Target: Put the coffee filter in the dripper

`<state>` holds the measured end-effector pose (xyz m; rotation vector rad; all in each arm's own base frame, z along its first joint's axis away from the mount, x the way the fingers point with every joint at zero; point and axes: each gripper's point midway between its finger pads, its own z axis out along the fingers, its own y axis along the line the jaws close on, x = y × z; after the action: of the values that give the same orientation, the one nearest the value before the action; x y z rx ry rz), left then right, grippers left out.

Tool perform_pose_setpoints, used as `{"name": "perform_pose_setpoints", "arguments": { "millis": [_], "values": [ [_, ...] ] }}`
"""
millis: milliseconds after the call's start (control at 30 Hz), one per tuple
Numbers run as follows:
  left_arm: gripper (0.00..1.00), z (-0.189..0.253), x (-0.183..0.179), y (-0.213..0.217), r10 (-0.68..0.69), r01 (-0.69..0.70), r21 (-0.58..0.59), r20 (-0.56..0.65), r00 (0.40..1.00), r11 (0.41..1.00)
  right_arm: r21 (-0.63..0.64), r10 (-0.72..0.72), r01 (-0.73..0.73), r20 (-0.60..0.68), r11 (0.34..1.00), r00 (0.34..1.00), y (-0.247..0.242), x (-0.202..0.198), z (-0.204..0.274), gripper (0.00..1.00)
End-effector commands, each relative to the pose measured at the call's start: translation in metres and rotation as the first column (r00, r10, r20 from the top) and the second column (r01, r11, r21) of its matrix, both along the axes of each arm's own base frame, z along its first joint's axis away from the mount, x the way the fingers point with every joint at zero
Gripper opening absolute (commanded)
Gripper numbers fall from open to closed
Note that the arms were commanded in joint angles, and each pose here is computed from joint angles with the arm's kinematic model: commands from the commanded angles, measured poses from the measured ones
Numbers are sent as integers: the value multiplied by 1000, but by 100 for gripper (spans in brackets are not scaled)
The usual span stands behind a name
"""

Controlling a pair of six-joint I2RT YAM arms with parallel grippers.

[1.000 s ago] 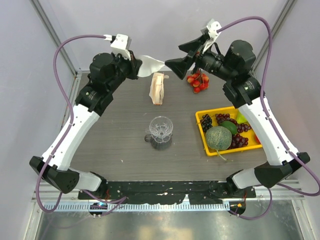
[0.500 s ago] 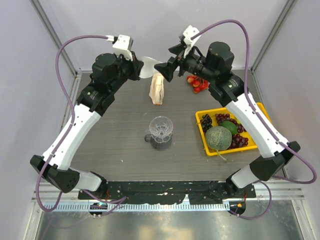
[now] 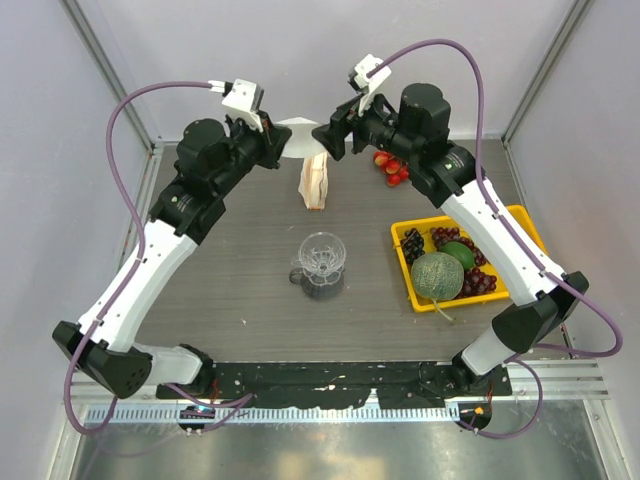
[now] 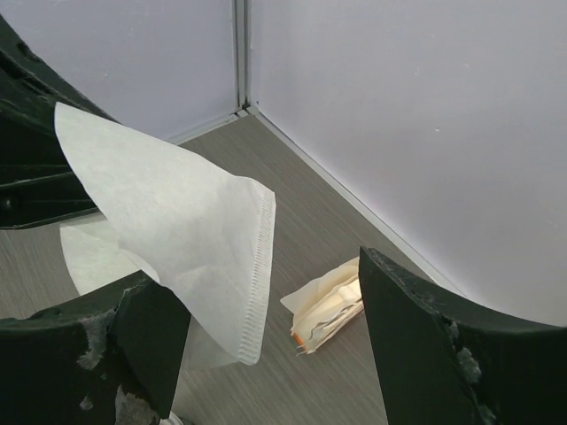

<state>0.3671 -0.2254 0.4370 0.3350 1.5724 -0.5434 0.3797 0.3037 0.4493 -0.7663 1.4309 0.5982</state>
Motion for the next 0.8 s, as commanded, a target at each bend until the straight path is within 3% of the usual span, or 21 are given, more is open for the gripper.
{"name": "perform_pose_setpoints", "arguments": {
  "millis": [0,233,767],
  "values": [
    [0,35,-13,0,-28,37,-75,120,992,997,62,-55,53,38,997,998,-16,-1,31,75],
    [0,35,-17,-3,-49,59,-78,130,990,995,112,-22,21,6,994,1000,-14,-4,36,63],
    [0,37,-11,-1,5,6,-65,171,985,998,133,40,-37,-22,990,999,-7,-16,34,13]
  ]
}}
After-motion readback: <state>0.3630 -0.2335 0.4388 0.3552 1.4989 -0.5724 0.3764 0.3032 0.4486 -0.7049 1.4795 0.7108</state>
